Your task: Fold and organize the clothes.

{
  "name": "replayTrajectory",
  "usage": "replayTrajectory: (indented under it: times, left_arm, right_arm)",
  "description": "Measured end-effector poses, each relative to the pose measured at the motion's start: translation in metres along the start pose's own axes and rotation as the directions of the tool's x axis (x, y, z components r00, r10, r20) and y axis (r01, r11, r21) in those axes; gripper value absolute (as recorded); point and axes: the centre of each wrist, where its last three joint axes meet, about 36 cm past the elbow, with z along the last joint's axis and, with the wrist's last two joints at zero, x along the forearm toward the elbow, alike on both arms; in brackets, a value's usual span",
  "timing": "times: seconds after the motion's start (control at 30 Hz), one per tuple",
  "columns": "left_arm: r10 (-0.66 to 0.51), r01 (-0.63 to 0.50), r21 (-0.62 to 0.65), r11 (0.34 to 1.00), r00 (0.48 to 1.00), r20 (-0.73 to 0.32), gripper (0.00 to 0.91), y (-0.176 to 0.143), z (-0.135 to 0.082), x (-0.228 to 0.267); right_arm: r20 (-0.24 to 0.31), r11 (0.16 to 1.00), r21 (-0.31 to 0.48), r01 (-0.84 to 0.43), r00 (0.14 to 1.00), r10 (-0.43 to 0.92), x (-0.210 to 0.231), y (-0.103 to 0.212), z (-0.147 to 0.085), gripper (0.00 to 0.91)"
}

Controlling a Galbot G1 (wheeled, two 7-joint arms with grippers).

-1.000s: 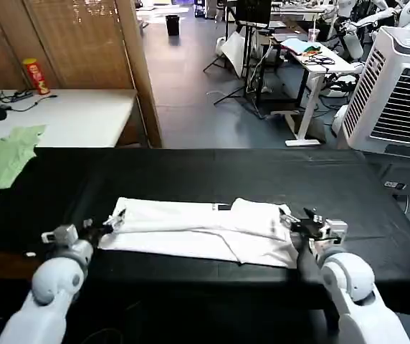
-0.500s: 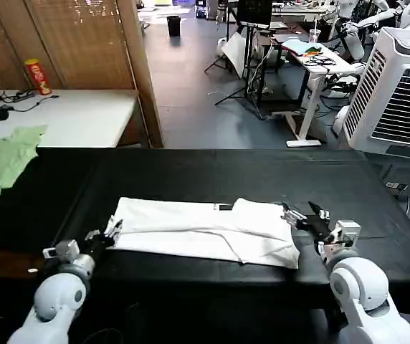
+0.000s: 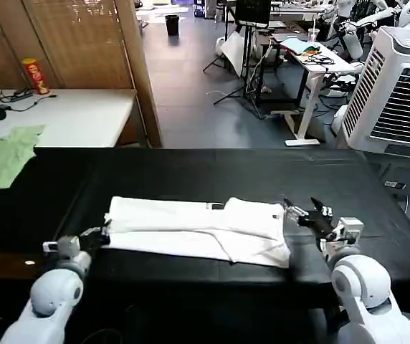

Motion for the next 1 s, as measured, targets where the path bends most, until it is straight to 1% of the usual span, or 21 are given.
replayTrajectory:
  times: [0.13, 0.27, 0.33, 0.4, 0.47, 0.53, 0.63, 0.73, 0.8, 0.87, 1.0]
  left_arm:
    - [-0.075, 0.077, -0.103, 0.992, 0.997, 0.027, 0.000, 0.041, -0.001, 0.000]
    - [-0.137, 0.144, -0.188, 0.971, 0.989, 0.053, 0.000, 0.083, -0.012, 0.001]
    - [-0.152, 0.161, -0.219, 0.962, 0.987, 0.059, 0.000, 0.090, -0.018, 0.002]
    - [-0.161, 0.169, -0.240, 0.956, 0.986, 0.052, 0.000, 0.088, -0.021, 0.004]
    - [-0.158, 0.164, -0.245, 0.955, 0.986, 0.045, 0.000, 0.078, -0.025, 0.008]
    - [-0.144, 0.149, -0.222, 0.963, 0.989, 0.042, 0.000, 0.063, -0.028, 0.011]
    - [-0.094, 0.098, -0.140, 0.985, 0.995, 0.036, 0.000, 0.026, -0.037, 0.020]
    - [-0.018, 0.018, -0.021, 1.000, 1.000, 0.023, 0.000, -0.018, -0.050, 0.031]
    - [0.050, -0.051, 0.049, 0.997, 0.999, 0.018, 0.000, -0.047, -0.058, 0.038]
    - [0.118, -0.120, 0.114, 0.986, 0.993, 0.018, 0.000, -0.074, -0.063, 0.043]
    - [0.232, -0.231, 0.205, 0.951, 0.972, 0.017, 0.000, -0.117, -0.068, 0.049]
  right_arm:
    - [-0.003, 1.000, -0.004, 0.001, 1.000, -0.001, -0.001, 0.001, 0.001, 0.878]
    - [-0.007, 1.000, -0.009, 0.002, 1.000, -0.002, -0.001, 0.004, 0.004, 0.878]
    - [-0.010, 1.000, -0.009, 0.000, 1.000, 0.000, 0.000, 0.005, 0.006, 0.878]
    - [-0.014, 1.000, -0.005, -0.003, 1.000, 0.003, 0.001, 0.005, 0.008, 0.878]
    - [-0.013, 1.000, -0.002, -0.007, 1.000, 0.007, 0.003, 0.005, 0.008, 0.878]
    - [-0.013, 1.000, 0.000, -0.012, 1.000, 0.012, 0.004, 0.004, 0.009, 0.878]
    - [-0.014, 1.000, 0.003, -0.024, 1.000, 0.024, 0.007, 0.001, 0.010, 0.878]
    - [-0.016, 0.999, 0.003, -0.035, 0.999, 0.035, 0.009, 0.000, 0.013, 0.878]
    - [-0.018, 0.999, 0.002, -0.041, 0.999, 0.041, 0.011, -0.001, 0.014, 0.878]
    - [-0.021, 0.999, 0.001, -0.047, 0.999, 0.047, 0.012, -0.002, 0.016, 0.878]
    - [-0.025, 0.999, 0.003, -0.054, 0.998, 0.054, 0.013, -0.003, 0.018, 0.878]
